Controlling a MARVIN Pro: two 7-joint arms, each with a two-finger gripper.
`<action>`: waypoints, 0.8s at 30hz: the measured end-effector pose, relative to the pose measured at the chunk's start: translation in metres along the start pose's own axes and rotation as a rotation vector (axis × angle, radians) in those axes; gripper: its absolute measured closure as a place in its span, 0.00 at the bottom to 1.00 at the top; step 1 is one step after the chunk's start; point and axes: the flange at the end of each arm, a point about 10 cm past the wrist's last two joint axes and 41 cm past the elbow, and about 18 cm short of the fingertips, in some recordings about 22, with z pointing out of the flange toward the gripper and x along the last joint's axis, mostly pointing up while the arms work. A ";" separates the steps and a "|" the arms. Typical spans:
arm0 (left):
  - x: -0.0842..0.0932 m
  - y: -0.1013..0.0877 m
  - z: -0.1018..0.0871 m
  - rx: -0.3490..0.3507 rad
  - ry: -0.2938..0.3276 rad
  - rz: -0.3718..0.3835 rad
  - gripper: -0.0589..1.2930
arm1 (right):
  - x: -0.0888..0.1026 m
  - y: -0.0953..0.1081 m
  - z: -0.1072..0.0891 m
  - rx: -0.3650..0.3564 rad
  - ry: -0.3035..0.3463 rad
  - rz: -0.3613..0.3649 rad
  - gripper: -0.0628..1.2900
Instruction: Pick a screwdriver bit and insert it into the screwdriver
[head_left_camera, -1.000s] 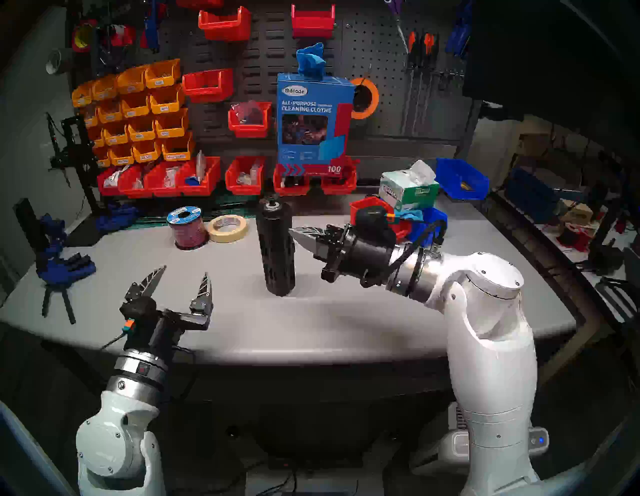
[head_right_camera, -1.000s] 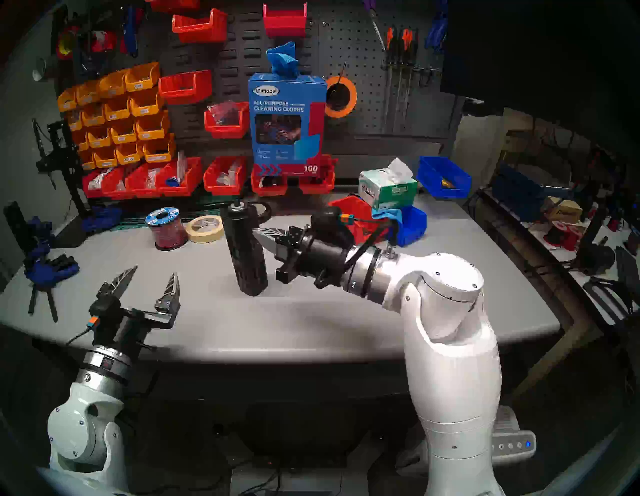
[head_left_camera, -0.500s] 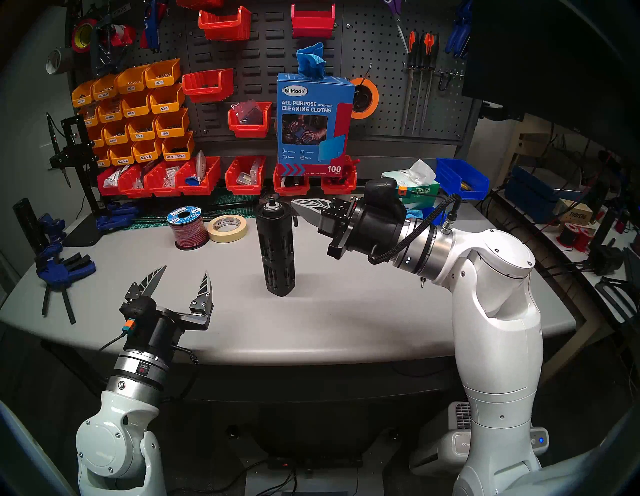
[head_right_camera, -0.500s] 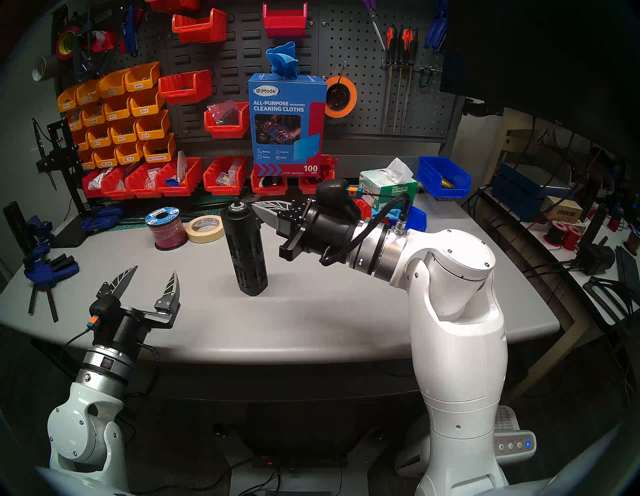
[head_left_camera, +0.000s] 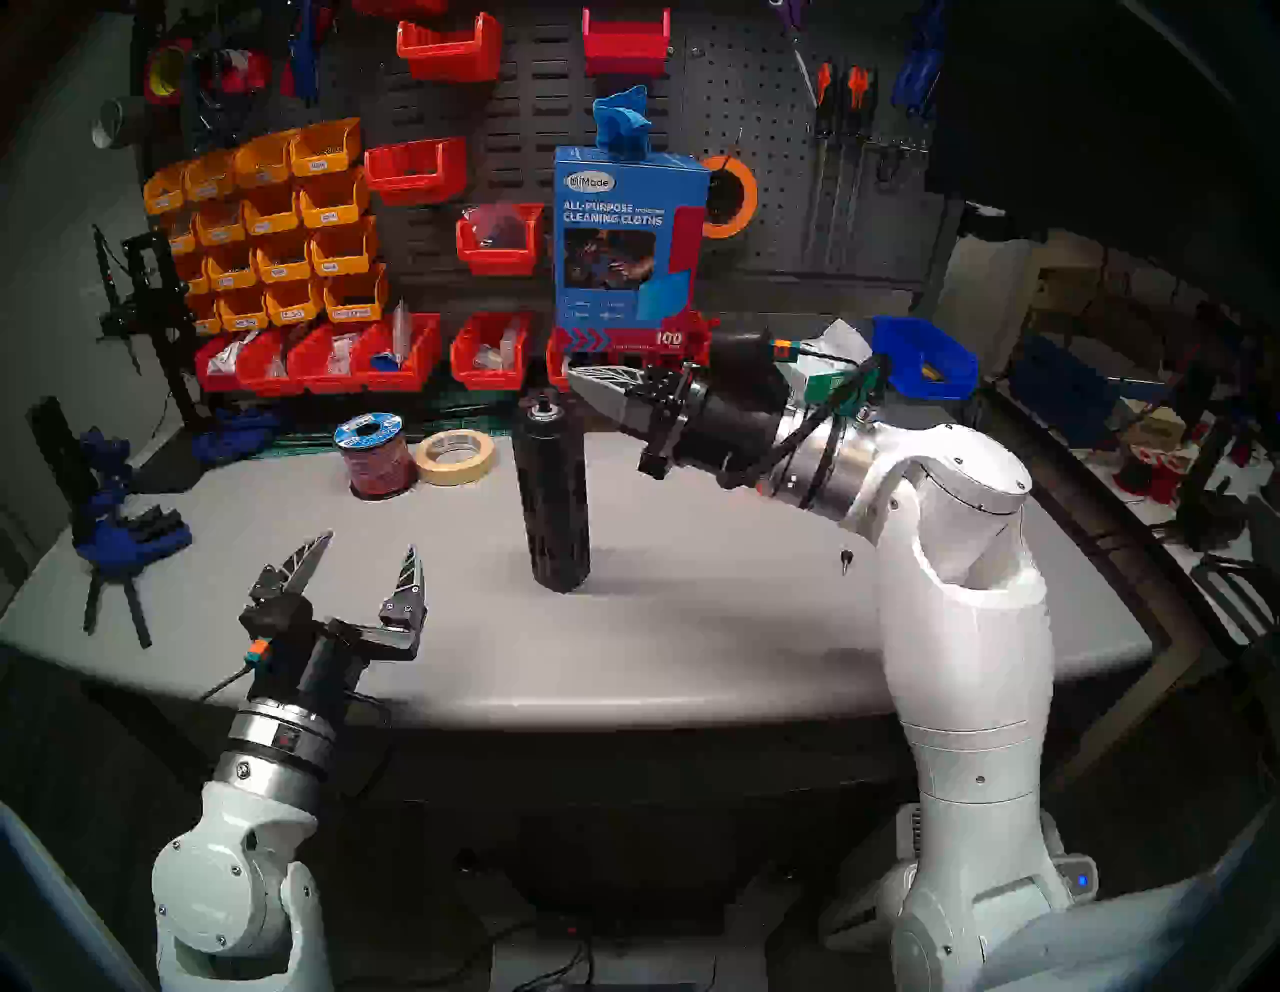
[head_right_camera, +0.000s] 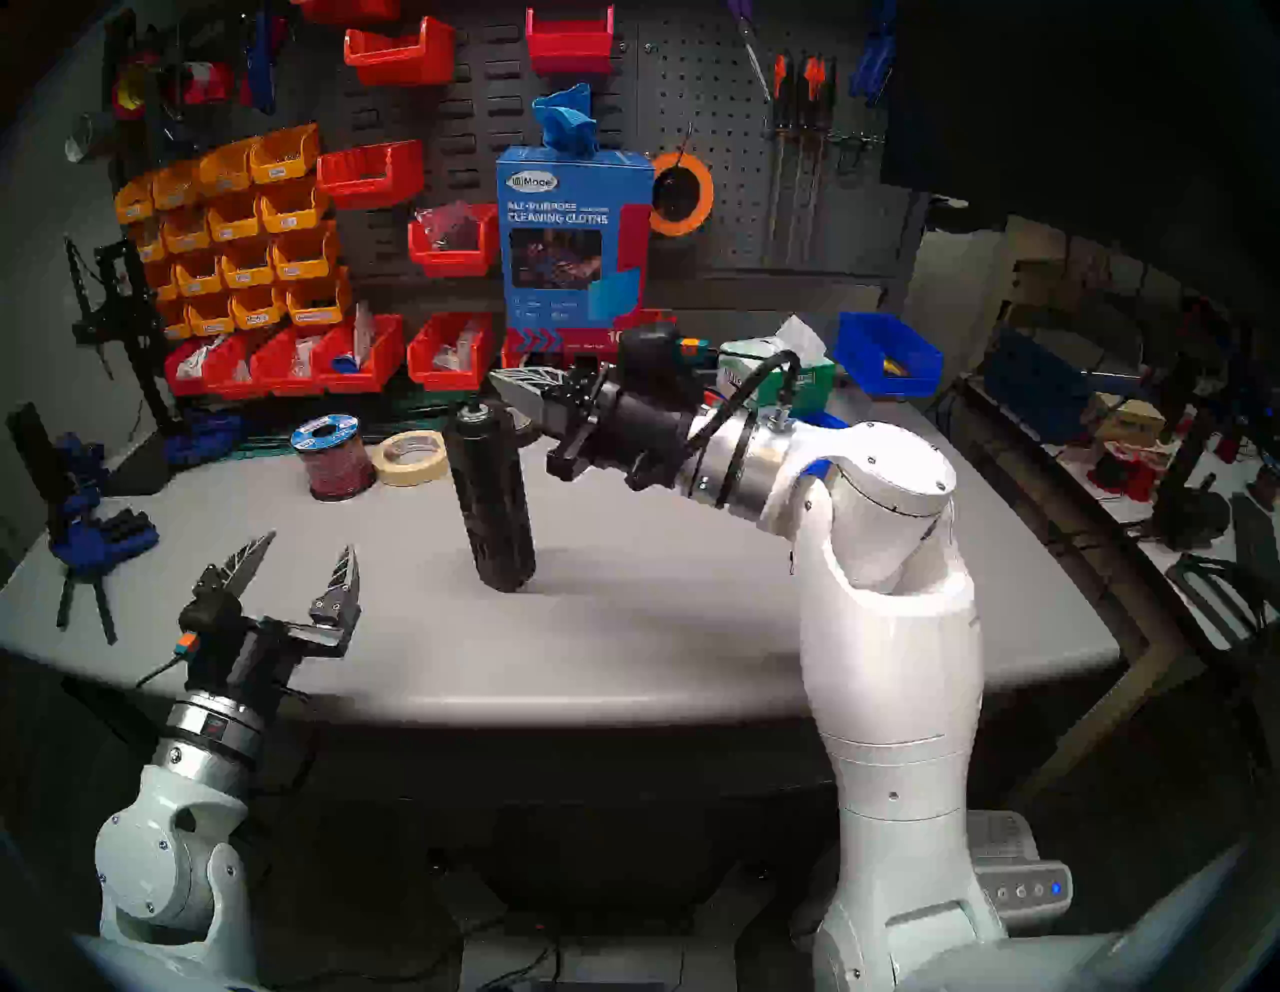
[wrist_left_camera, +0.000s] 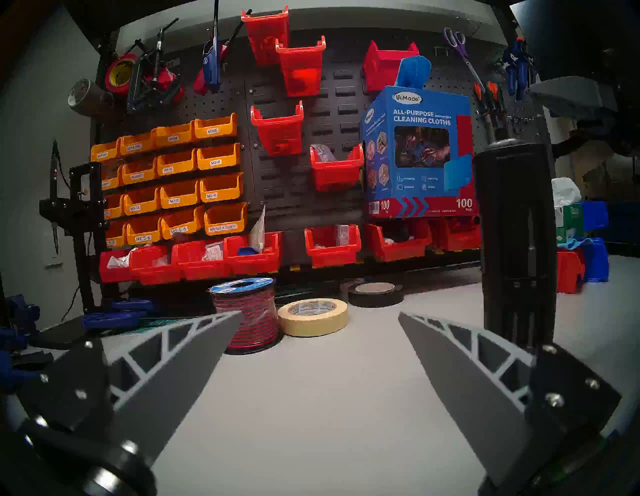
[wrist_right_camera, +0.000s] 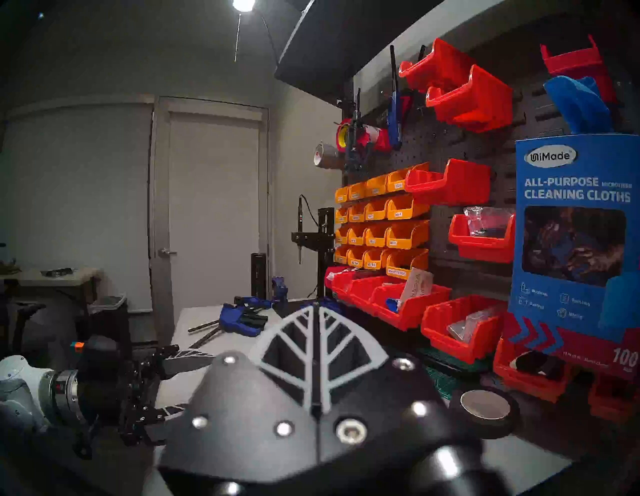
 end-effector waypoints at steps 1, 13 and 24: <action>0.000 0.000 0.000 0.000 0.000 0.000 0.04 | 0.000 0.002 0.001 0.003 0.002 0.001 0.98; 0.000 0.000 0.000 0.000 0.000 0.000 0.04 | 0.012 0.010 0.013 0.042 0.042 -0.006 0.98; 0.000 0.000 0.000 0.000 0.000 -0.001 0.04 | 0.020 0.013 0.014 0.056 0.069 -0.005 0.98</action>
